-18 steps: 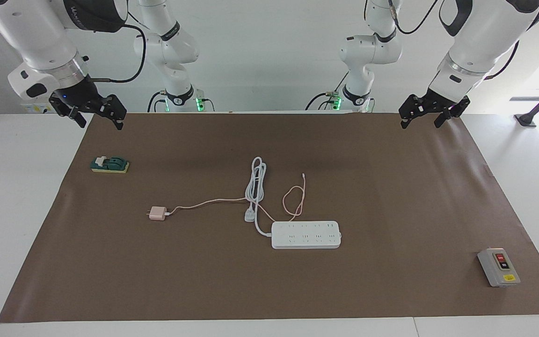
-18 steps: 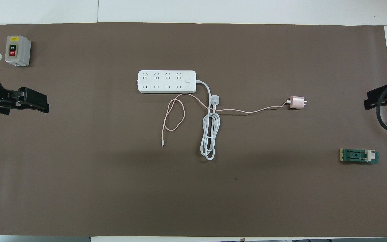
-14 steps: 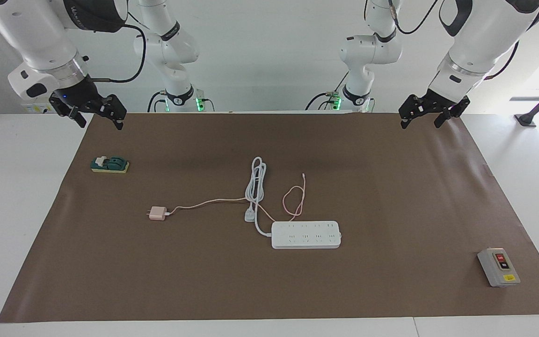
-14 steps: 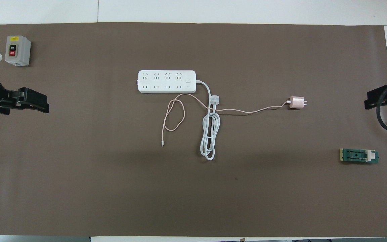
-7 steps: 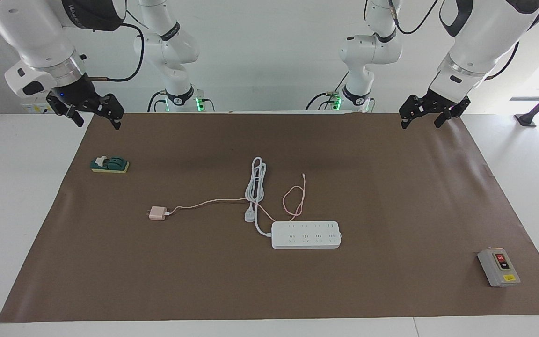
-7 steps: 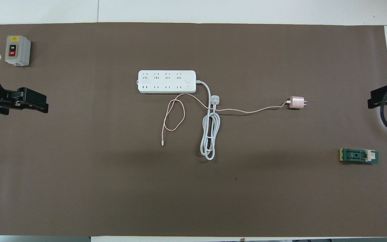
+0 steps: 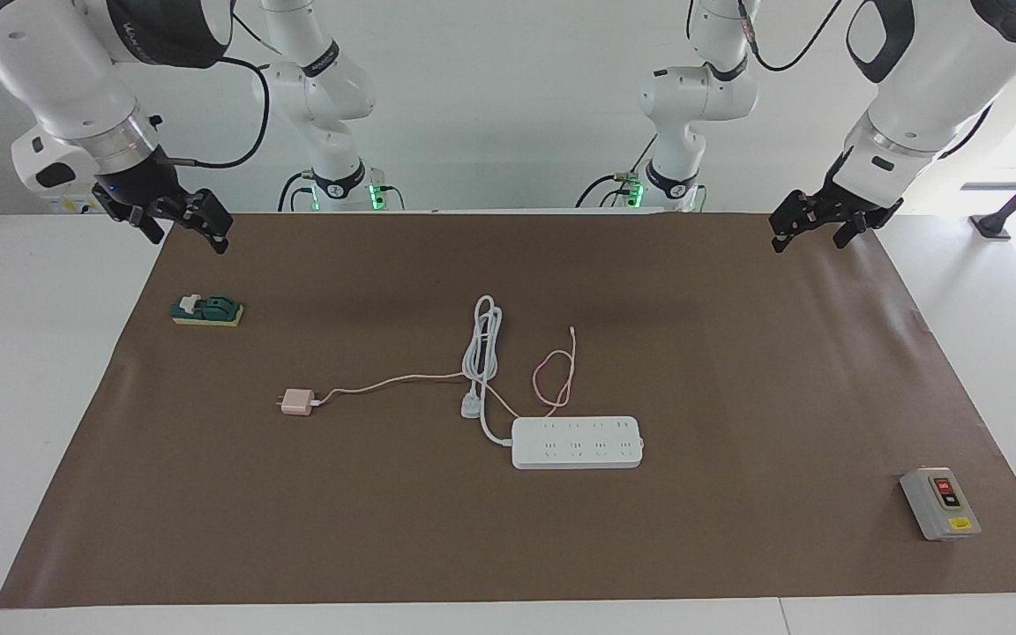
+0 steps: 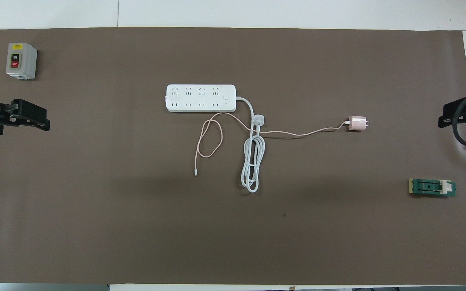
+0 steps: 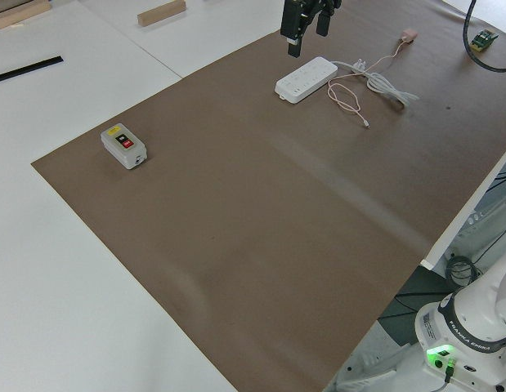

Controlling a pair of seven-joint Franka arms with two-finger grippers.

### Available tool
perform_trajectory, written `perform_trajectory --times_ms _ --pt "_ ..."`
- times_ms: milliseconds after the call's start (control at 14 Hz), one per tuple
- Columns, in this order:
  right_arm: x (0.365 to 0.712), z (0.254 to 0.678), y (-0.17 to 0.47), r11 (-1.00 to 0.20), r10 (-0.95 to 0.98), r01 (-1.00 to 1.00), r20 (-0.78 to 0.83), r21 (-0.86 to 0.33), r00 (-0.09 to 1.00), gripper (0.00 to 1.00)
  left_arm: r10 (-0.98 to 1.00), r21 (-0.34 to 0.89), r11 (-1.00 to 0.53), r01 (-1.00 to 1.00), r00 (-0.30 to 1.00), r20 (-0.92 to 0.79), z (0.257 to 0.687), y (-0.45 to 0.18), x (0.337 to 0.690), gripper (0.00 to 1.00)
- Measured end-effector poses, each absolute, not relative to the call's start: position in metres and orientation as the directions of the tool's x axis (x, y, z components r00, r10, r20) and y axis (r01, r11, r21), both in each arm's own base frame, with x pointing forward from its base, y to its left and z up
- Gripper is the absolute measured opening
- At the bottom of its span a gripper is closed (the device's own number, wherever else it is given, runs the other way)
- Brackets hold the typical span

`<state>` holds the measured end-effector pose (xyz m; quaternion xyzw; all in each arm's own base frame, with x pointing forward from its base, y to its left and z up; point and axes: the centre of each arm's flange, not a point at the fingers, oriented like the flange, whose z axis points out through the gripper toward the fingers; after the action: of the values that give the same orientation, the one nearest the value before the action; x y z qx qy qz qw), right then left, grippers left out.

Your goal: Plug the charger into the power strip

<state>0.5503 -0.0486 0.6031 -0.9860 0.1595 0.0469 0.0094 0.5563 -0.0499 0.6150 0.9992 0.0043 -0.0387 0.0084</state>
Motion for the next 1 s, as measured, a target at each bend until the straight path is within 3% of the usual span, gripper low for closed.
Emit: perform_trajectory --times_ms 286,571,786,1000 --pt "0.567 0.549 -0.061 -0.768 -0.619 -0.64 -0.222 -0.028 0.753 1.0 0.0 0.016 -1.0 0.001 0.997 -0.082 0.613 -0.055 0.558 1.0" --pt "0.606 0.475 -0.065 -0.419 -0.851 -0.907 -0.337 -0.025 0.403 1.0 -0.007 0.018 -1.0 -0.006 0.996 -0.088 0.609 -0.06 0.56 1.0" --pt "0.618 0.427 -0.071 -0.171 -0.889 -0.985 -0.432 0.002 0.153 1.0 -0.015 0.037 -0.999 -0.011 0.995 -0.094 0.603 -0.062 0.573 1.0" --pt "0.628 0.377 -0.083 -0.062 -0.862 -0.997 -0.506 0.041 0.033 1.0 -0.055 0.052 -0.997 -0.05 0.994 -0.094 0.603 -0.069 0.586 1.0"
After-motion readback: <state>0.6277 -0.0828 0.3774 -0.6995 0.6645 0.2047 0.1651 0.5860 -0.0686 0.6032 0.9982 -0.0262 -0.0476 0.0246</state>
